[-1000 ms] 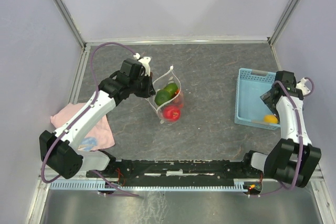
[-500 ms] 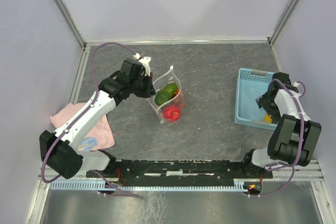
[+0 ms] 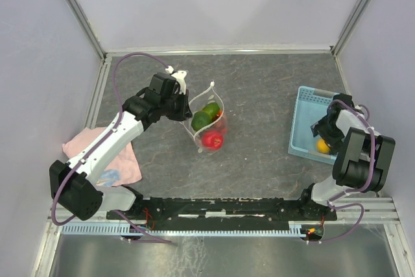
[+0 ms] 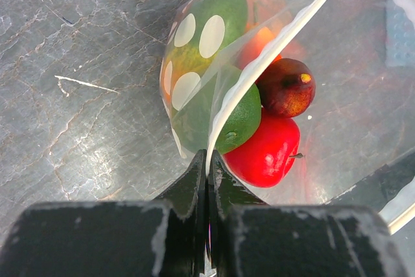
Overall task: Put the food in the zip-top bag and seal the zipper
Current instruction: Pick up the fake fruit from the bin.
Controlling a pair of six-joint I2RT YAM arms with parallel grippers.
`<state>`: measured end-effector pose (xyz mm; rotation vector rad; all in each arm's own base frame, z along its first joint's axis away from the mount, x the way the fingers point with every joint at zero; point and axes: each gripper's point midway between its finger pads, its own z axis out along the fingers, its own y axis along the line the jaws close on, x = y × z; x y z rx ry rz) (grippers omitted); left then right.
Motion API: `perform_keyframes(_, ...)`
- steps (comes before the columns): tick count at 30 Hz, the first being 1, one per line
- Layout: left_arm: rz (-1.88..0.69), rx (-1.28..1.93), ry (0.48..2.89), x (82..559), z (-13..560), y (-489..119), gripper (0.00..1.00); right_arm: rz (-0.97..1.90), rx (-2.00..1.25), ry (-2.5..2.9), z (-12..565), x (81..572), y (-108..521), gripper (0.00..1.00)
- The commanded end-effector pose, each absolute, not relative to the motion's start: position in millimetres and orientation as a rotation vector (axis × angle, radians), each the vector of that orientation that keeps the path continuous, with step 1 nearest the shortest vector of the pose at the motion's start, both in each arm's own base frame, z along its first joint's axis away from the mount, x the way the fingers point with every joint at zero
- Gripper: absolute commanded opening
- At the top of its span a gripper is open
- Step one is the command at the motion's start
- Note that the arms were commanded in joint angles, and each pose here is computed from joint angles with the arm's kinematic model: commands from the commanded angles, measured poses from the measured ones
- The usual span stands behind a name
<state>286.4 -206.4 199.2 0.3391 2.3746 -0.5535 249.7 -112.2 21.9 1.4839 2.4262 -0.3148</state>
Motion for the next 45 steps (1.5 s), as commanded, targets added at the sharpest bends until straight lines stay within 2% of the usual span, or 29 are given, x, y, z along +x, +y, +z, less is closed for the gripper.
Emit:
perform_keyframes(1, -0.581, 0.332, 2.334, 291.5, 207.4, -211.7, 0.03, -0.298, 1.388, 2.399, 28.1, 274.3, -124.1, 1.00)
perform_keyframes(10, -0.574, 0.329, 2.332, 291.8, 208.2, -210.6, 0.03, -0.153, 1.277, 2.476, 15.4, 297.8, -112.7, 0.80)
perform_keyframes(21, -0.581, 0.332, 2.324, 290.8, 211.4, -211.2, 0.03, -0.069, 1.111, 2.526, 21.8, 335.1, -100.6, 0.78)
perform_keyframes(23, -0.585, 0.333, 2.324, 290.7, 211.7, -211.2, 0.03, -0.068, 1.087, 2.570, 21.8, 334.6, -93.9, 0.79)
perform_keyframes(29, -0.589, 0.333, 2.326, 290.3, 211.3, -211.9, 0.03, -0.181, 1.018, 2.635, 36.8, 311.0, -96.7, 0.91)
perform_keyframes(35, -0.600, 0.337, 2.320, 289.3, 213.6, -212.9, 0.03, -0.321, 1.043, 2.644, 52.2, 284.9, -106.3, 0.99)
perform_keyframes(45, -0.627, 0.344, 2.307, 285.4, 219.5, -214.7, 0.03, -0.273, 1.114, 2.700, 37.8, 256.8, -89.4, 0.99)
